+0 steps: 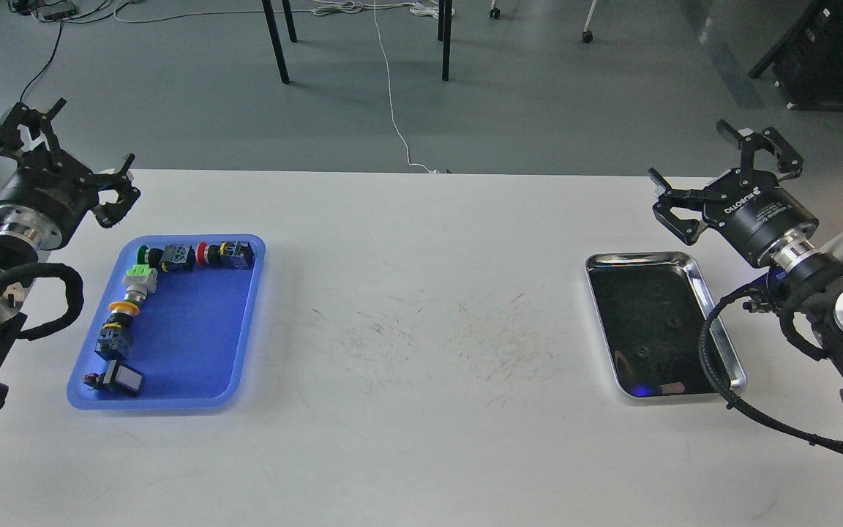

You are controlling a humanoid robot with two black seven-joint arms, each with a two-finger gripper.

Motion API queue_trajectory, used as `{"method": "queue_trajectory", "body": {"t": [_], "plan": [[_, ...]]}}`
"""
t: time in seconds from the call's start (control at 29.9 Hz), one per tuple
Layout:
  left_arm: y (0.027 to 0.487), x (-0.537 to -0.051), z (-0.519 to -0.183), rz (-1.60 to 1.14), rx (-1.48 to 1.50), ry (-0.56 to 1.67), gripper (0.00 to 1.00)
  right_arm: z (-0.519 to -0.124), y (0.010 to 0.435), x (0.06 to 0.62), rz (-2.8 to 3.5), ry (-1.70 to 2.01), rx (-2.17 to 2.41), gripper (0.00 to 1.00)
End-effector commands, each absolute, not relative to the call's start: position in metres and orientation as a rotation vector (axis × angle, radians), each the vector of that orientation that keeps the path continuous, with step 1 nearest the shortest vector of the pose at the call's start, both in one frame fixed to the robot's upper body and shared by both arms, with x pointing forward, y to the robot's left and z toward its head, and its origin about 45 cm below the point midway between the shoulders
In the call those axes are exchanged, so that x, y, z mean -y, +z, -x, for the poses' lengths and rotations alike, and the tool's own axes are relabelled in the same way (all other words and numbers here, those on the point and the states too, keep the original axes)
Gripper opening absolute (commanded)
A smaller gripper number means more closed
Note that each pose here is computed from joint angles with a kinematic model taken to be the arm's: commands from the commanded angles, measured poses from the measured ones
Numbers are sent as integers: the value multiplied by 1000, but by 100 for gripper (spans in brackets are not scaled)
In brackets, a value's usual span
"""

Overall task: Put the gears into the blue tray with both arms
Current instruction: 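Move the right gripper down toward the metal tray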

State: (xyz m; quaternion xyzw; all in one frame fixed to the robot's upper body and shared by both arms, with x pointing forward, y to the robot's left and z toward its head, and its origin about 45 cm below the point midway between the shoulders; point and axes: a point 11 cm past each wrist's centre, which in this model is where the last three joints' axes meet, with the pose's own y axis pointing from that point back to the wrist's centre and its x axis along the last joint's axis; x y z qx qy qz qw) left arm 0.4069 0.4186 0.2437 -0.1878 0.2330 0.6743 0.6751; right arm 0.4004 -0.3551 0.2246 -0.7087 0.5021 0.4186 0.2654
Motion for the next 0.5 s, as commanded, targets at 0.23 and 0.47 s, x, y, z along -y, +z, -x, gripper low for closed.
{"method": "queue_trajectory", "body": {"t": [0.23, 0.47], "plan": [[249, -436, -400, 435, -499, 1551, 98, -388, 248, 373, 2149, 1043, -1472, 99], [242, -429, -400, 437, -518, 1544, 98, -360, 288, 371, 2652, 764, -1662, 99]]}}
